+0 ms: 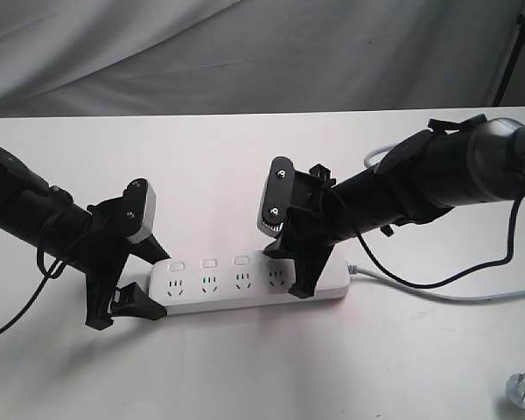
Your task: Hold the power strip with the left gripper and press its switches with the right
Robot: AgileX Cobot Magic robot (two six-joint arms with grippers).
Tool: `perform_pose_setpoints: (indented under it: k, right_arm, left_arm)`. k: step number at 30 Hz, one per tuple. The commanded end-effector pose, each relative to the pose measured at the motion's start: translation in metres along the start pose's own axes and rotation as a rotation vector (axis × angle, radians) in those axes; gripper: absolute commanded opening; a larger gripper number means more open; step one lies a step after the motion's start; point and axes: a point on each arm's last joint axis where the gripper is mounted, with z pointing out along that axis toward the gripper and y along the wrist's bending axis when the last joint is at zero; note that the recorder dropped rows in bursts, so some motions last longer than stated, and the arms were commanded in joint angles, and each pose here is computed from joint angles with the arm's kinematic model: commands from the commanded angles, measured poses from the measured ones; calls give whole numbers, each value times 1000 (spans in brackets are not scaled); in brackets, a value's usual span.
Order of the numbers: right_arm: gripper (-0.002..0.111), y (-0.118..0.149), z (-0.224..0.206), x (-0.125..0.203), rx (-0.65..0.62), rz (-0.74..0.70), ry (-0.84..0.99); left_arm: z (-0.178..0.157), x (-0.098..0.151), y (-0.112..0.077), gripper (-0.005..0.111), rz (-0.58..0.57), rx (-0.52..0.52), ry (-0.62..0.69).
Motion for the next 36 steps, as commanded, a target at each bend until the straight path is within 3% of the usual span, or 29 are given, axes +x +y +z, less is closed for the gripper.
perform_pose_setpoints:
  k: [1, 20, 25, 36]
  right_arm:
    - [27, 1, 1, 2, 4, -2, 7]
    - [27, 6, 11, 9, -30, -4, 28]
    - [27, 14, 24, 19, -97, 17, 42]
    - [27, 11, 24, 22, -64, 5, 63]
  left_arm:
    - [1, -1, -2, 55, 8, 10, -1]
    - [1, -1, -2, 55, 8, 10, -1]
    - [1, -1, -2, 55, 8, 10, -1]
    - [1, -1, -2, 55, 8, 10, -1]
